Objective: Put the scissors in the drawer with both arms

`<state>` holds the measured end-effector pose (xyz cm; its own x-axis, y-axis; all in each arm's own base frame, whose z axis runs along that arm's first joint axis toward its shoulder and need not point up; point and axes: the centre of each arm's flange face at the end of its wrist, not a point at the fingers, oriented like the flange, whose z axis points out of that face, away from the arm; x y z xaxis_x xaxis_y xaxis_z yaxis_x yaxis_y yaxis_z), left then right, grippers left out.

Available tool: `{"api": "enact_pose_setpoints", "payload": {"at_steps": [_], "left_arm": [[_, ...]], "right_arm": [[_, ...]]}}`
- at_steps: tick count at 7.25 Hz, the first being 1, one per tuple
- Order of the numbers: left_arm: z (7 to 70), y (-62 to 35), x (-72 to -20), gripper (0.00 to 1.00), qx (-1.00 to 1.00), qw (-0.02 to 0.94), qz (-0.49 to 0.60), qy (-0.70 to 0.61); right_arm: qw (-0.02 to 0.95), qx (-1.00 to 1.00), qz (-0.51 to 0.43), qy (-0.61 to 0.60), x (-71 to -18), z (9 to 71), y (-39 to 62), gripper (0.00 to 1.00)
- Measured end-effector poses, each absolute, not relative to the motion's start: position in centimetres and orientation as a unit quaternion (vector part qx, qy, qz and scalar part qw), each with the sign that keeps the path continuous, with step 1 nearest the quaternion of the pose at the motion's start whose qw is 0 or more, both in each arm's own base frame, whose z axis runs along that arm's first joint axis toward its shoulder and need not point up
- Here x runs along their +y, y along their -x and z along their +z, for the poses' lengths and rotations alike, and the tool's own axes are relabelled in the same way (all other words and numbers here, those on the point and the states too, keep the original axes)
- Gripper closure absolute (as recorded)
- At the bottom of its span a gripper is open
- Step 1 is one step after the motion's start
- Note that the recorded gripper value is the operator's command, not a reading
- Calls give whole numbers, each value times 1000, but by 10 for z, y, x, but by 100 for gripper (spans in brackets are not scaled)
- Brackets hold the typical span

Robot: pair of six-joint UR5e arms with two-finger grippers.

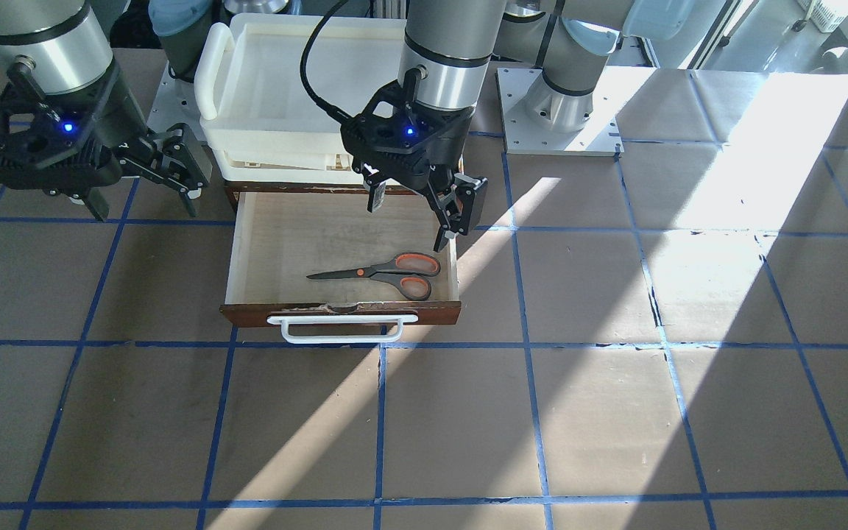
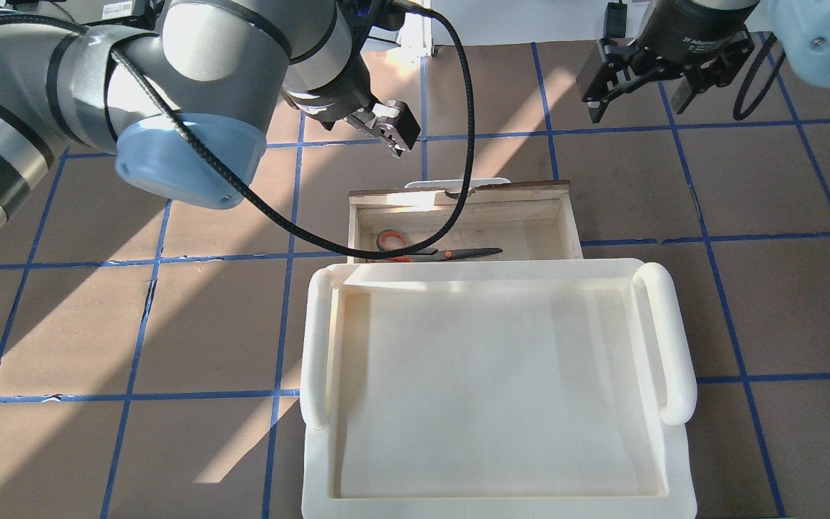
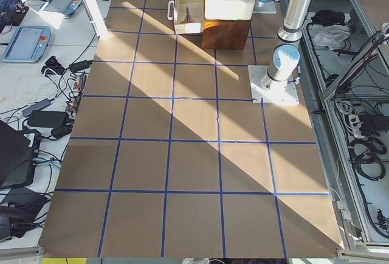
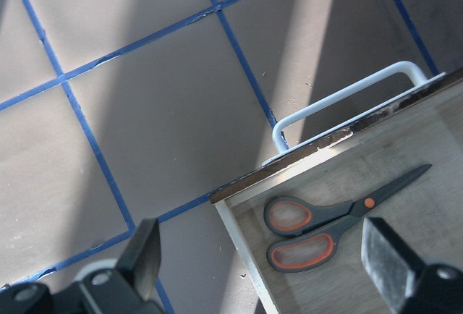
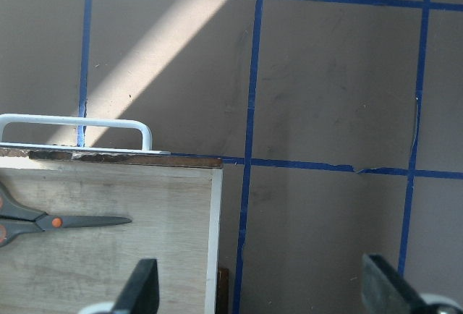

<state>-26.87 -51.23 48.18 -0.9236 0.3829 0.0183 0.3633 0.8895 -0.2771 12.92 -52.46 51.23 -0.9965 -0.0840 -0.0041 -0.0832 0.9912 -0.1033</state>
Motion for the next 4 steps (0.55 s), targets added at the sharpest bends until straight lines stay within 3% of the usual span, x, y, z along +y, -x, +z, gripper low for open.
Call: {"api": "enact_pose_setpoints", "payload": {"at_steps": [4], "left_arm": [[499,146,-525,0,-996,21,86,31]], "right_arm": [[5,998,-53,46,-524,514,-129,0]]}}
